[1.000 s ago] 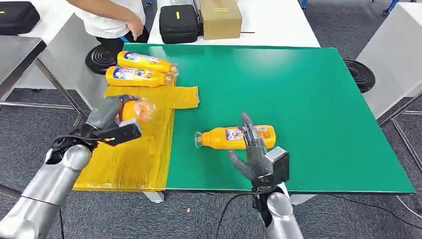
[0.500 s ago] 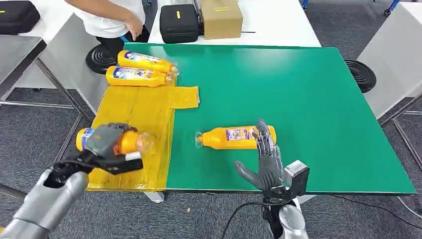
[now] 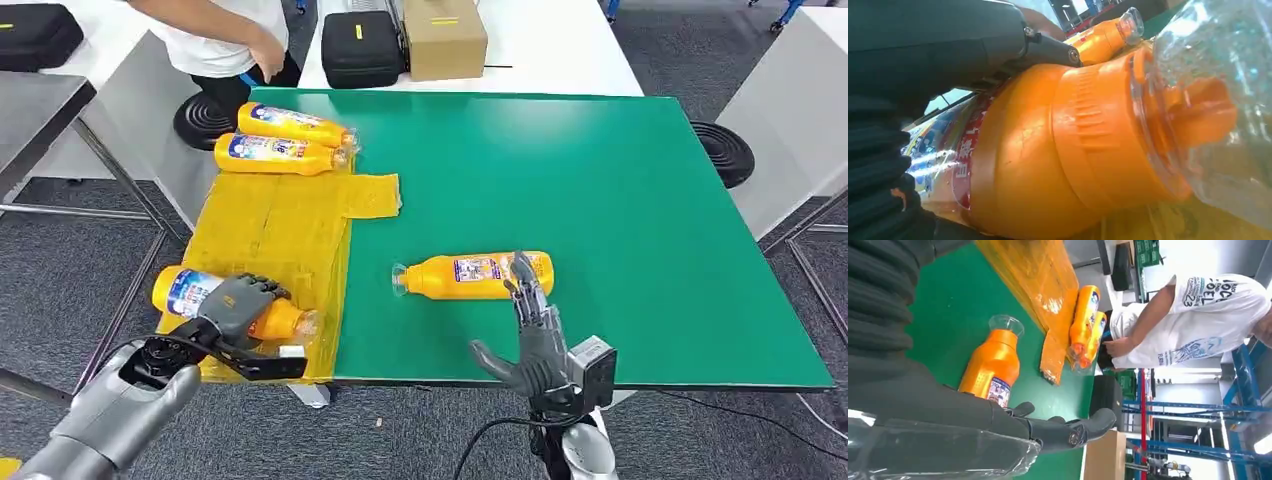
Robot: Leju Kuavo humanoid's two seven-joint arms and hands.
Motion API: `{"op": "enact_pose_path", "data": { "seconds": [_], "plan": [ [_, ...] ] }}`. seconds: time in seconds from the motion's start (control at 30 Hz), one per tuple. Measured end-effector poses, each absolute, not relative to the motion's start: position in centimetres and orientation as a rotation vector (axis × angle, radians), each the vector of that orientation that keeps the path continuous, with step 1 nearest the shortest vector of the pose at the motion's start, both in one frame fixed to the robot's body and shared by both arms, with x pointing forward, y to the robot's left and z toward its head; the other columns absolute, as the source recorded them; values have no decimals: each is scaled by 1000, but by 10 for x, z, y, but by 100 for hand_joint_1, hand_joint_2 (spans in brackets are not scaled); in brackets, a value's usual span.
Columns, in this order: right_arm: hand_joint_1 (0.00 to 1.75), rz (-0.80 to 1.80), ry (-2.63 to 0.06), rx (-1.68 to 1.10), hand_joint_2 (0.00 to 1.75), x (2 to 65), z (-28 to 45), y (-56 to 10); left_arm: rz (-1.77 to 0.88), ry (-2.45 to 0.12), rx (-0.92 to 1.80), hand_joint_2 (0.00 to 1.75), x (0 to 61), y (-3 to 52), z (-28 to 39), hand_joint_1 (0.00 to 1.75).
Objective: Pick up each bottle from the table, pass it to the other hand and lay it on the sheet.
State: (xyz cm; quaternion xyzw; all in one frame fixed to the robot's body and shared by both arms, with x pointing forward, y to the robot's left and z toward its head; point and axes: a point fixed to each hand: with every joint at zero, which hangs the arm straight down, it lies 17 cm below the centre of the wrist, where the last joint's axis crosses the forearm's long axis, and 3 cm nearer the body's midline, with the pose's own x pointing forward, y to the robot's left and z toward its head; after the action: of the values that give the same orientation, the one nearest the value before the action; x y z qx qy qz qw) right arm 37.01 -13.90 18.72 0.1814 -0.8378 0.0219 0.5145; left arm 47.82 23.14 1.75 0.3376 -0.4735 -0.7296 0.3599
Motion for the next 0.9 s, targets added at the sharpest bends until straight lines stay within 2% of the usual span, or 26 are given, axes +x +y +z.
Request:
{"op": "enact_pose_path", "data": {
  "seconds": [0.4,0.47,0.6,0.63,0.67,0.73,0.8,0.9],
  "plan": [
    [0,56,-1997,432,175,366,181,-138,-1927,-1203,878,175,495,208,16,175],
    [0,57,-1996,431,175,366,180,-138,-1935,-1206,870,175,497,205,16,168],
    [0,58,-1991,428,175,365,178,-138,-1967,-1194,832,175,502,199,16,168],
    [0,61,-1990,426,175,365,177,-138,-1973,-1188,824,175,503,198,16,150],
    [0,62,-1989,424,175,364,177,-138,-1976,-1186,820,175,504,197,16,122],
    [0,62,-1986,422,175,364,176,-138,-1985,-1181,812,175,505,195,16,45],
    [0,63,-1984,422,175,363,175,-138,-1998,-1168,796,175,507,194,15,2],
    [0,64,-1983,422,175,363,174,-137,-2027,-1138,759,175,508,195,13,0]
  ]
}}
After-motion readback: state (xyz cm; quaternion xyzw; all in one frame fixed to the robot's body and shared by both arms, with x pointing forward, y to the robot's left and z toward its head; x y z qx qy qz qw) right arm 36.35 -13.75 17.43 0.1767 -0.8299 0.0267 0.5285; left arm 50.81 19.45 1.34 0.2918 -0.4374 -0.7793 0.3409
